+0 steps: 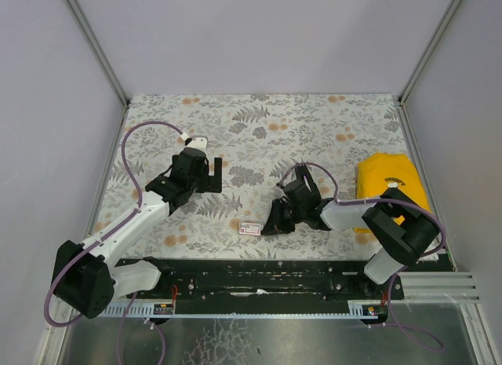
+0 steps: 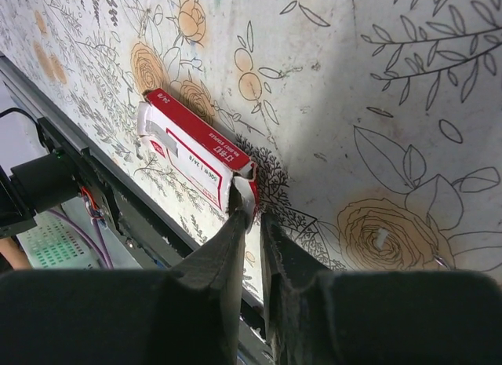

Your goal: Load the staples into the stapler

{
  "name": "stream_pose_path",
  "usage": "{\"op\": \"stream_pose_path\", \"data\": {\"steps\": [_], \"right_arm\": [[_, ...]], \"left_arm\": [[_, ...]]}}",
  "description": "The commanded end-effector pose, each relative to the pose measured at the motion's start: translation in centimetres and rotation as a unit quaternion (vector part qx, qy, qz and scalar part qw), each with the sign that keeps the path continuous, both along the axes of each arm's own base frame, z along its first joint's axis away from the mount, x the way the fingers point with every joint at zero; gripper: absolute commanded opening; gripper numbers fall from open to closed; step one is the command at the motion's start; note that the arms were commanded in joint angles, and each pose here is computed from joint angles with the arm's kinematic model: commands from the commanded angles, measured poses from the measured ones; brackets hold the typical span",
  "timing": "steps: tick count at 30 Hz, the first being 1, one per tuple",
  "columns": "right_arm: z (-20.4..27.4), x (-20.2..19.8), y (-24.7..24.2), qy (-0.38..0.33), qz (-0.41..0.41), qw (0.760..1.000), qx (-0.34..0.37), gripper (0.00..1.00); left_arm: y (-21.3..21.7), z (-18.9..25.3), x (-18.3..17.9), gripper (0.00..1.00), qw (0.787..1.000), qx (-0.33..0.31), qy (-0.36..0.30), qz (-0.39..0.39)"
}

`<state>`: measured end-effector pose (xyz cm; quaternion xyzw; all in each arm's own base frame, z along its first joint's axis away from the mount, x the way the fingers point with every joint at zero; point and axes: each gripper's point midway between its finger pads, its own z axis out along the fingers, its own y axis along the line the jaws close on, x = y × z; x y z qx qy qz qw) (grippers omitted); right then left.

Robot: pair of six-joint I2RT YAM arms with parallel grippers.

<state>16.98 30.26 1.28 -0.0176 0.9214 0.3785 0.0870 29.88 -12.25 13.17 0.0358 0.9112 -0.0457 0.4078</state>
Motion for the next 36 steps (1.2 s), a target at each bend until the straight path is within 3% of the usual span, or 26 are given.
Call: {"op": "stream_pose_path", "data": {"steps": [1, 6, 12, 20, 29, 36], "right_arm": [[1.6, 0.5, 1.7, -0.016, 0.018, 0.999, 0.034, 0.18], [1.7, 0.1, 0.8, -0.029, 0.031, 0.999, 0.012, 0.01], [1.8, -0.1, -1.2, -0.049, 0.067, 0.996, -0.04, 0.0], [2.0, -0.7, -5.1, -0.032, 0.107, 0.992, -0.051, 0.0], [1.6, -1.4, -7.4, -0.002, 0.138, 0.99, -0.041, 0.0], [2.0, -1.7, -7.2, 0.004, 0.146, 0.989, -0.019, 0.0]], "left_arm": [[-0.8, 0.0, 0.3, 0.97, 1.0, -0.016, -0.004, -0.012], [-3.1, -0.5, -0.5, 0.95, 0.996, -0.068, 0.018, -0.047], [-8.3, -1.5, -2.8, 0.91, 0.983, -0.136, 0.052, -0.115], [-14.7, -4.0, -8.0, 0.9, 0.955, -0.213, 0.062, -0.195], [-18.8, -5.4, -11.3, 0.89, 0.918, -0.217, -0.013, -0.332], [-20.3, -7.1, -12.1, 0.88, 0.907, -0.176, -0.03, -0.381]]}}
